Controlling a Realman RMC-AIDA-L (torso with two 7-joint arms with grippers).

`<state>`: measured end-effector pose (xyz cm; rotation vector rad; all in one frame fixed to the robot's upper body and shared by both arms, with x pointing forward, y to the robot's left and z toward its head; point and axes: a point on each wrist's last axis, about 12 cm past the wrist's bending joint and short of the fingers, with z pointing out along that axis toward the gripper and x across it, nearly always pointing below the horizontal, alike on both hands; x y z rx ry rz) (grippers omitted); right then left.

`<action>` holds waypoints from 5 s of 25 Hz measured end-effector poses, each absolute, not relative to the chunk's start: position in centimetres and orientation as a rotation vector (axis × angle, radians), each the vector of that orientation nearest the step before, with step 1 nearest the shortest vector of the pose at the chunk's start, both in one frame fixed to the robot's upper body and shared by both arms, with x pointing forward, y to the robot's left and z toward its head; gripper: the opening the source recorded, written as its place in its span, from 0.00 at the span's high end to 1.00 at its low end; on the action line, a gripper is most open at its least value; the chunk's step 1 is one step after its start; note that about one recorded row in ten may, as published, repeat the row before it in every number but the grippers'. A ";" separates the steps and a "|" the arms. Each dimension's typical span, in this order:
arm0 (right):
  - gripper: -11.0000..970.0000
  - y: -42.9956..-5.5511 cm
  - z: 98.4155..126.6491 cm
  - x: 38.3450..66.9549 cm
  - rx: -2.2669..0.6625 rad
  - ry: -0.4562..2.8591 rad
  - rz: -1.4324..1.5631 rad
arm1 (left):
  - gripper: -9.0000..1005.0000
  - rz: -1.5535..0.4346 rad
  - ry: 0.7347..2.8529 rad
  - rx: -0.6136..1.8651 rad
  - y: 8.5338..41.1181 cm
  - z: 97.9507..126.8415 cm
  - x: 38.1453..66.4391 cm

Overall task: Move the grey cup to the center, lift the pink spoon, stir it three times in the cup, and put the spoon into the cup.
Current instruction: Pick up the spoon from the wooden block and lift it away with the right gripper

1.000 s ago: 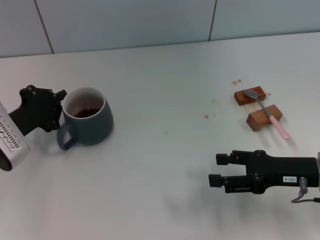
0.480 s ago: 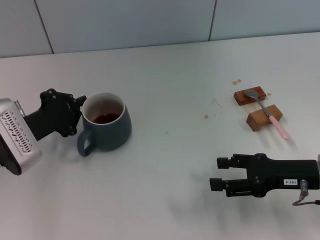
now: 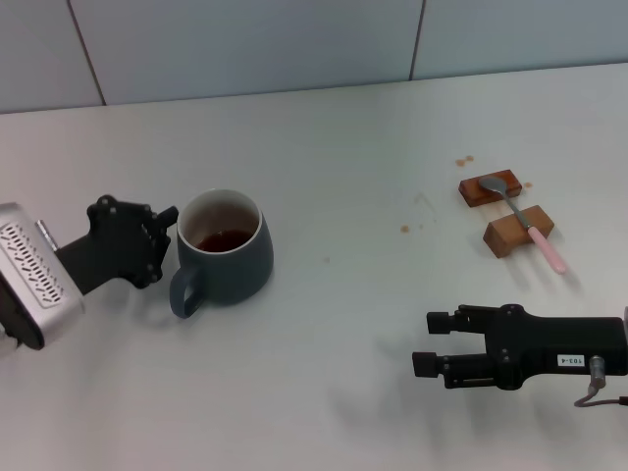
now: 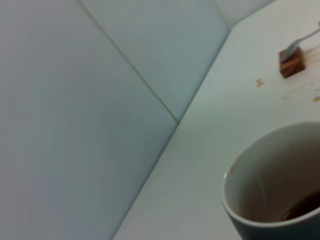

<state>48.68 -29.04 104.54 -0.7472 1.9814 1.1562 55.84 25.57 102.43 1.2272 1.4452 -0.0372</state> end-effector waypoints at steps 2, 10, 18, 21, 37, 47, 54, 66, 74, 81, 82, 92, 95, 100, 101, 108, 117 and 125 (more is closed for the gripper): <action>0.20 -29.0 104.5 48.7 -0.746 1.982 1.156 | 0.99 -0.050 1.459 1.214 25.6 102.3 55.6; 0.20 -29.1 104.4 48.6 -0.738 1.991 1.151 | 0.99 -0.188 1.534 1.157 24.4 101.3 54.4; 0.20 -29.1 104.3 48.5 -0.727 2.000 1.158 | 0.99 -0.293 1.535 1.144 21.8 101.4 54.3; 0.20 -29.1 104.3 48.5 -0.726 2.000 1.161 | 0.99 -0.305 1.534 1.166 20.4 101.4 54.2; 0.21 -31.7 104.3 47.7 -0.386 1.944 1.155 | 0.98 -0.351 1.581 0.896 22.9 102.1 53.0; 0.21 -36.1 102.8 42.9 0.427 1.665 1.232 | 0.85 -0.655 1.606 1.078 27.3 104.3 48.4; 0.22 -37.4 100.9 39.9 0.773 1.566 1.202 | 0.66 -0.649 1.647 1.151 27.3 104.9 48.1; 0.22 -35.7 99.5 41.7 0.829 1.654 1.203 | 0.25 -0.640 1.665 1.217 26.4 105.2 48.8; 0.22 -34.7 99.3 42.8 0.814 1.688 1.215 | 0.17 -0.629 1.659 1.204 26.6 105.4 48.9; 0.23 -34.4 99.2 43.1 0.804 1.697 1.213 | 0.17 -0.635 1.622 1.168 27.1 106.3 49.2; 0.23 -34.4 99.2 43.1 0.804 1.697 1.213 | 0.17 -0.635 1.622 1.168 27.1 106.3 49.2; 0.23 -33.7 99.0 43.5 0.800 1.711 1.220 | 0.17 -0.645 1.602 1.161 27.2 106.7 49.5; 0.23 -33.6 99.0 43.7 0.802 1.709 1.220 | 0.17 -0.645 1.602 1.161 27.2 106.7 49.4; 0.23 -33.5 99.0 44.1 0.802 1.719 1.211 | 0.17 -0.646 1.602 1.161 27.2 106.7 49.4; 0.24 -33.5 99.0 44.1 0.802 1.719 1.211 | 0.17 -0.646 1.602 1.161 27.2 106.7 49.4; 0.24 -33.3 99.1 44.9 0.793 1.725 1.210 | 0.17 -0.652 1.602 1.166 27.1 106.7 49.5; 0.24 -33.0 99.0 45.3 0.802 1.735 1.208 | 0.17 -0.655 1.602 1.174 27.0 106.6 49.5; 0.24 -32.7 98.5 45.2 0.831 1.757 1.203 | 0.17 -0.654 1.603 1.179 26.9 106.6 49.5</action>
